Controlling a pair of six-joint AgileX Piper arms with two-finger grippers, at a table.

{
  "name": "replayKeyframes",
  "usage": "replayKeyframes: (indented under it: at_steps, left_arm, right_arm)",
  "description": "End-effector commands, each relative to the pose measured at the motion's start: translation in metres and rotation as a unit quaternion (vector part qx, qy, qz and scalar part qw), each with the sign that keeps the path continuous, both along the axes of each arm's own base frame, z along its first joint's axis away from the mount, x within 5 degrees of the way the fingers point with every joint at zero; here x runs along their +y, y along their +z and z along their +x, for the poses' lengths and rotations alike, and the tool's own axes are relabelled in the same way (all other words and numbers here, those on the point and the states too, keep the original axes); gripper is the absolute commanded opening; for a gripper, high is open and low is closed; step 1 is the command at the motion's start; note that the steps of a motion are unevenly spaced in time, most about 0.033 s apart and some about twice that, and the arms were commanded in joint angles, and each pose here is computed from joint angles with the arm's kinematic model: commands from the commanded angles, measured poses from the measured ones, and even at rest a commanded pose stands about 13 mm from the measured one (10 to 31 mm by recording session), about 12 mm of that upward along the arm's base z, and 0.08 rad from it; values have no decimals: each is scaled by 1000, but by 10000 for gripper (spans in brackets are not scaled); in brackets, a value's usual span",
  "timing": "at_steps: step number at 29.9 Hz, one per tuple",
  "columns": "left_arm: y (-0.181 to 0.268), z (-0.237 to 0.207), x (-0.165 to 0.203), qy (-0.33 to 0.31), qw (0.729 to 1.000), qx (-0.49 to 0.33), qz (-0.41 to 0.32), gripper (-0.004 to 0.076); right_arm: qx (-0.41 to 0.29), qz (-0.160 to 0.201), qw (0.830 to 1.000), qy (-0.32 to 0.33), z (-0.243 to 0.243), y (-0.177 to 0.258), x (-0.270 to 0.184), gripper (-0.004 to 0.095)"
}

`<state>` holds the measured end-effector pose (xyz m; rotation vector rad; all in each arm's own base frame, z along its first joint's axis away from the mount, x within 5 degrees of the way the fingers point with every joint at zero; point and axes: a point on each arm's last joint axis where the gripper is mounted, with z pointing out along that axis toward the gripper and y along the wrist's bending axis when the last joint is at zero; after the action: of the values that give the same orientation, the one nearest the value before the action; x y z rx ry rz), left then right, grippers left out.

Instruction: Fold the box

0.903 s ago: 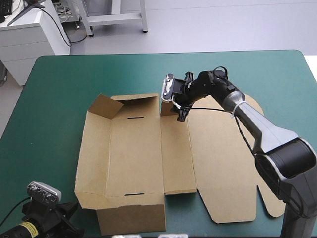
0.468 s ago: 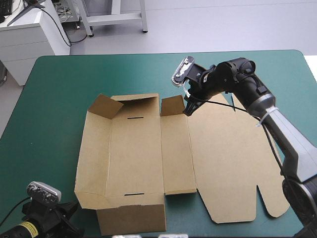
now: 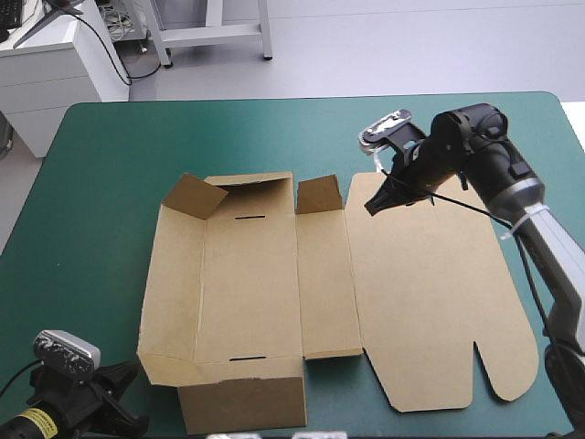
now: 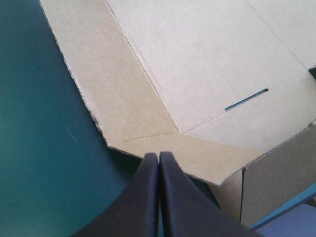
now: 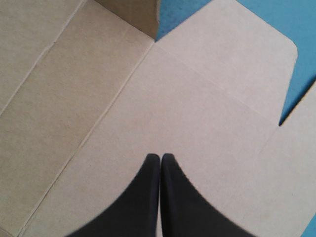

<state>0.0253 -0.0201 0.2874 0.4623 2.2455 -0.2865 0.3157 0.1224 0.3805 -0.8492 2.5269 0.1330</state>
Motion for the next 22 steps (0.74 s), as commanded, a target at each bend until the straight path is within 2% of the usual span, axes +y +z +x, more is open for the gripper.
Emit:
replayKeyframes:
  at_steps: [1, 8, 12, 16, 22]
  left_arm:
    - [22, 3, -1, 4, 998, -62, -28, -9]
    - [41, 17, -5, 19, 997, -58, -45, -9]
    - [49, 40, -12, 21, 999, -29, -29, -9]
    - [59, 68, -17, 29, 999, -20, -3, -9]
    - [68, 111, -34, 26, 999, 34, 1, -9]
  right_arm:
    - [-24, 12, 999, -27, -21, 21, -22, -17]
    - [-16, 10, 997, -72, -55, 0, -56, -17]
    - [-23, 24, 996, -86, -85, -9, -63, -19]
    - [-29, 56, 994, -89, -110, -18, -65, -19]
    - [-39, 63, 993, -88, -133, -37, -69, -19]
